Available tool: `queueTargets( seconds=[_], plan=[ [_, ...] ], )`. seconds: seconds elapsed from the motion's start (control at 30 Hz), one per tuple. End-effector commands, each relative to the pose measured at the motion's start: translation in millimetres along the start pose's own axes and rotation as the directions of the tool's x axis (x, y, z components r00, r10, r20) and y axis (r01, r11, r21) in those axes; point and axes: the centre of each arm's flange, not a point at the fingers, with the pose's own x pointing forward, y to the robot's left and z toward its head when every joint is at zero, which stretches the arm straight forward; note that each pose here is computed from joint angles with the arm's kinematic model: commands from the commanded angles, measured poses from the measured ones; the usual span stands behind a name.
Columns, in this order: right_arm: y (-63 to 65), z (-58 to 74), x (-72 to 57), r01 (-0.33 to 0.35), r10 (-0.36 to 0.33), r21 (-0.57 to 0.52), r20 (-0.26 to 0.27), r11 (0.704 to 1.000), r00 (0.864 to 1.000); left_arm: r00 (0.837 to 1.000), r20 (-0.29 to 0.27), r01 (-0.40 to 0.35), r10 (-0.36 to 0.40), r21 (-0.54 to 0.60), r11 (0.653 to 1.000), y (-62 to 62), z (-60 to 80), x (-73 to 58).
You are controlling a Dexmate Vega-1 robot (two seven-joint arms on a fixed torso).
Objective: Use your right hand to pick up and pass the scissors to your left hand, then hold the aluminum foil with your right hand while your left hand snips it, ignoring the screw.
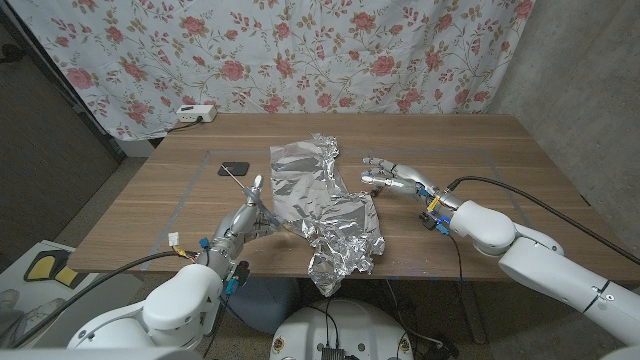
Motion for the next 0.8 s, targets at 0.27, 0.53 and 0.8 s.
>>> queueTargets(
  seconds=[0.27,0.53,0.8],
  plan=[
    [29.7,12.0,10.0,-0.048,0.047,-0.059,-0.020,0.997,0.999,1.000,0.005,0.021,-0.020,-0.007,1.000,2.8,-3.9,-10.4],
    [42.7,17.9,13.8,-0.070,0.068,-0.078,-0.019,0.995,0.997,1.000,0.006,0.029,-0.029,0.000,1.000,6.9,-4.2,-13.8],
    [54.5,21.8,17.0,-0.091,0.089,-0.095,-0.022,0.991,0.996,0.999,0.010,0.048,-0.048,0.013,0.999,9.6,-2.2,-14.9]
  ],
)
